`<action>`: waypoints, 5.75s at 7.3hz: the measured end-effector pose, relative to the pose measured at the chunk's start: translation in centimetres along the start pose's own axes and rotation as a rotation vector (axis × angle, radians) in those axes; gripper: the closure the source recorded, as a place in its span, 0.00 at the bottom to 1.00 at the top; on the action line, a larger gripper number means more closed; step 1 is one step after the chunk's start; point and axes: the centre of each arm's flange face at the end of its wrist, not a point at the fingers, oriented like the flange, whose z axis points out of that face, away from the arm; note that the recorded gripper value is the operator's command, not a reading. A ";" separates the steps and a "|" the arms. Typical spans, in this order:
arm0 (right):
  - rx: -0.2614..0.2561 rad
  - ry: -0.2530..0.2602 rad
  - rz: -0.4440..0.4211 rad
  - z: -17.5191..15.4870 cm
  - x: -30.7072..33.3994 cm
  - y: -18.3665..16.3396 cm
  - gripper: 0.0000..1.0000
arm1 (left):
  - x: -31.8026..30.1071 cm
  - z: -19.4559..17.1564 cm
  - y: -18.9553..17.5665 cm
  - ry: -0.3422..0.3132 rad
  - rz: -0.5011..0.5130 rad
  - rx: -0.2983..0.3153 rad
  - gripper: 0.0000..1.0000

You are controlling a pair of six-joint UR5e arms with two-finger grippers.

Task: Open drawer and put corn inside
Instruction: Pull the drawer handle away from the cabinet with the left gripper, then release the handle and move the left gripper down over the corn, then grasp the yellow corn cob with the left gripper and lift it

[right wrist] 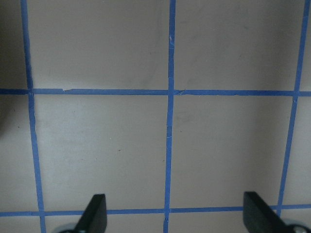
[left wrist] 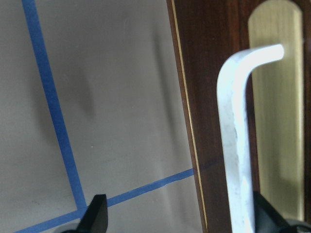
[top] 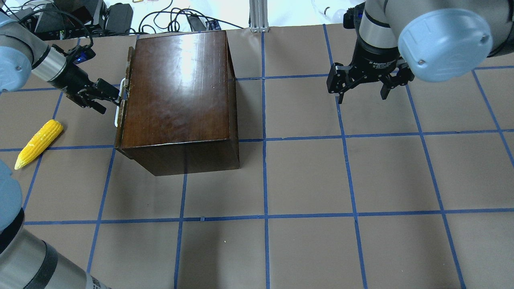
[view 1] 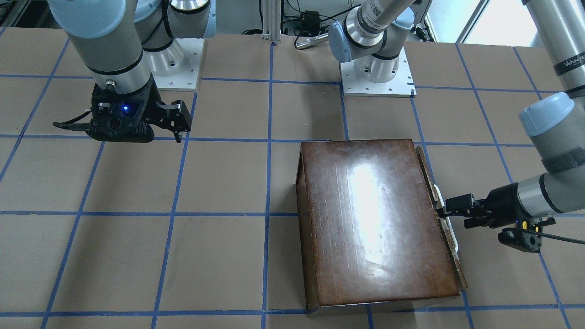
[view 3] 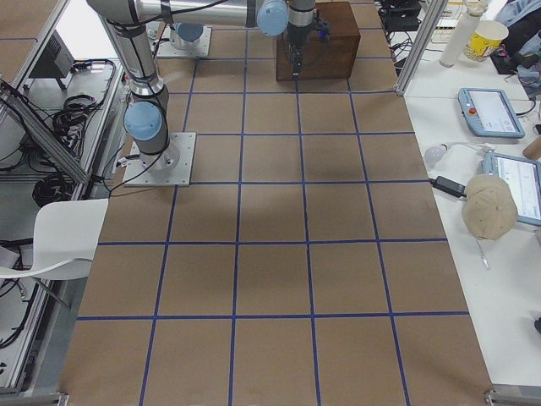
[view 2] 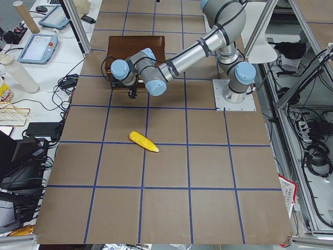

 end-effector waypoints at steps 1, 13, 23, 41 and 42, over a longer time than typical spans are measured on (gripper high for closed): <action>0.000 0.000 0.000 0.0 0.0 0.0 0.00 | -0.2 -0.5 -0.2 -0.018 0.003 -0.006 0.00; 0.000 0.000 0.000 0.0 0.0 0.0 0.00 | -3.3 -2.4 -1.0 -0.087 0.094 -0.021 0.00; 0.001 0.000 0.000 0.0 0.0 0.0 0.00 | -9.2 -5.2 0.7 -0.132 0.140 -0.038 0.00; 0.000 0.000 0.000 0.0 0.0 0.0 0.00 | -24.6 -4.0 6.5 -0.264 0.542 -0.141 0.00; 0.000 0.000 0.000 0.0 0.0 0.0 0.00 | -24.7 -3.1 6.8 -0.268 0.551 -0.142 0.00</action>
